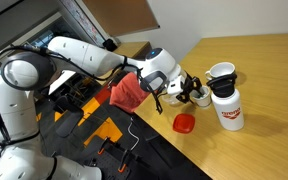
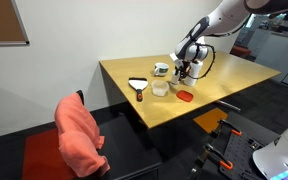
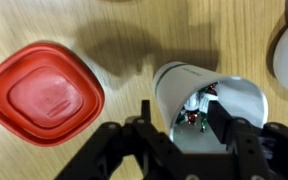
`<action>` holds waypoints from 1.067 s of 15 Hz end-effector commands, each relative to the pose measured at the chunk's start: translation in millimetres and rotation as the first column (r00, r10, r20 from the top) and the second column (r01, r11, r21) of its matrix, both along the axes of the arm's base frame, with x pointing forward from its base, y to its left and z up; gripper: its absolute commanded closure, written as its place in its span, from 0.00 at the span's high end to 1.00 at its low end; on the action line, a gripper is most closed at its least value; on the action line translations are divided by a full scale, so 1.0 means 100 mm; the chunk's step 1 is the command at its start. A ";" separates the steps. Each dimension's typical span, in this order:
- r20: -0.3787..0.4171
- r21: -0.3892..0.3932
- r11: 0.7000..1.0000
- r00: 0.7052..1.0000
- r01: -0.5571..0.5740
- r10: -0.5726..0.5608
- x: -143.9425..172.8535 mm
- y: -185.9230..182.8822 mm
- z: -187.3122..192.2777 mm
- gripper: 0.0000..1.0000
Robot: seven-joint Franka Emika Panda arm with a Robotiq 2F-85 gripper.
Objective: Uncover the lunchbox, pour the sweets in the cup into it, and then cover it
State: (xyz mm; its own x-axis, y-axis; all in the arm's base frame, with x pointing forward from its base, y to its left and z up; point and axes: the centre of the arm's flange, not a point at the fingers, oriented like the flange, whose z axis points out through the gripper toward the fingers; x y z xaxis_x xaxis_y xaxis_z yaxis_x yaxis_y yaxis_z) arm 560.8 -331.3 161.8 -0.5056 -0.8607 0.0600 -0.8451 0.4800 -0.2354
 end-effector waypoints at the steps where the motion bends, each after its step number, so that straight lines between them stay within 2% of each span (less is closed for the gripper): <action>1: -0.016 0.002 1.000 1.000 0.016 -0.016 0.09 0.00 0.04 0.32; 5: -0.012 0.000 1.000 1.000 0.002 -0.002 0.08 0.02 0.04 0.03; 6: -0.013 0.004 1.000 1.000 -0.013 0.013 0.07 0.04 0.05 0.00; 11: -0.058 -0.040 0.986 0.985 -0.162 0.160 -0.07 0.26 0.23 0.01; 13: -0.097 -0.064 0.964 0.963 -0.257 0.250 -0.16 0.42 0.35 0.01; 16: -0.174 -0.095 0.914 0.911 -0.394 0.374 -0.33 0.66 0.56 0.01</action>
